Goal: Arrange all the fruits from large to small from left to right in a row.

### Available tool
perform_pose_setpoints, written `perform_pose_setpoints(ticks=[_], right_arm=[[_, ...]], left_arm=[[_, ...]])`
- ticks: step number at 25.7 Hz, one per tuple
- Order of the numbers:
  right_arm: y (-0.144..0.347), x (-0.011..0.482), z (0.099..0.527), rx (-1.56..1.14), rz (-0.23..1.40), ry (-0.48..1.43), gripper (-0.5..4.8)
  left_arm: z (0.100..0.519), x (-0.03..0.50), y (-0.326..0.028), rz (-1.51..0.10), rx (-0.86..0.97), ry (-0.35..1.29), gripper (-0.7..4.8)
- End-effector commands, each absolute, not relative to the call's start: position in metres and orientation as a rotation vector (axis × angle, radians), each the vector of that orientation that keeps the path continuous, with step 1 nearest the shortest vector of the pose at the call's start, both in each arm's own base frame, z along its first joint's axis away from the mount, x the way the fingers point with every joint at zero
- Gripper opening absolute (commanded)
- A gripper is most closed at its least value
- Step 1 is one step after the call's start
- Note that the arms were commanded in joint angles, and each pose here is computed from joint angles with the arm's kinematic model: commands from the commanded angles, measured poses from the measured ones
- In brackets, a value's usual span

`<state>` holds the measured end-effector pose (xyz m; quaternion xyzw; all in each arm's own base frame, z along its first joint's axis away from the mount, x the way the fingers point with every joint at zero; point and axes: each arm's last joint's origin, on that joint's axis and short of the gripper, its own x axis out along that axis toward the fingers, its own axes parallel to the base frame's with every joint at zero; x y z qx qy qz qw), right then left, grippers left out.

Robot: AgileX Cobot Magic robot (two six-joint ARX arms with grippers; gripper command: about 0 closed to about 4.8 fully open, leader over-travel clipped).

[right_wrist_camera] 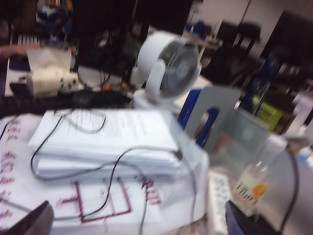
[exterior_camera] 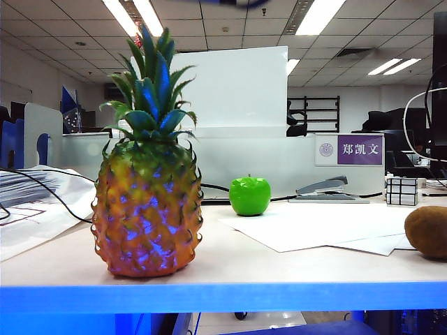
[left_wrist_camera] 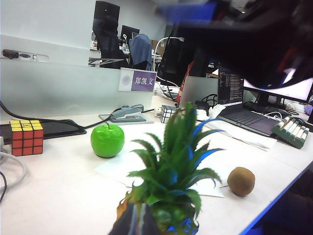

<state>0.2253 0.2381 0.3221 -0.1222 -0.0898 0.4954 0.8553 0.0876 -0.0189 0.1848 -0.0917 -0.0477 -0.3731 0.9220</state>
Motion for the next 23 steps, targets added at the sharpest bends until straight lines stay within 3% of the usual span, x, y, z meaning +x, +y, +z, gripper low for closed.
perform_pose_setpoints(ticks=[1, 7, 12, 23], right_arm=[[0.225, 0.223, 0.339, -0.265, 0.918, -0.240, 4.79], [0.194, 0.243, 0.347, -0.271, 0.670, -0.230, 4.79], [0.161, 0.282, 0.327, -0.280, 0.512, -0.111, 4.79], [0.155, 0.340, 0.249, -0.285, 0.448, 0.089, 4.79]], left_arm=[[0.186, 0.087, -0.019, -0.770, -0.184, -0.105, 0.25], [0.186, 0.087, -0.019, -0.771, -0.183, -0.105, 0.25], [0.186, 0.087, -0.019, -0.770, -0.182, -0.106, 0.25], [0.186, 0.087, -0.019, -0.764, -0.182, -0.110, 0.25]])
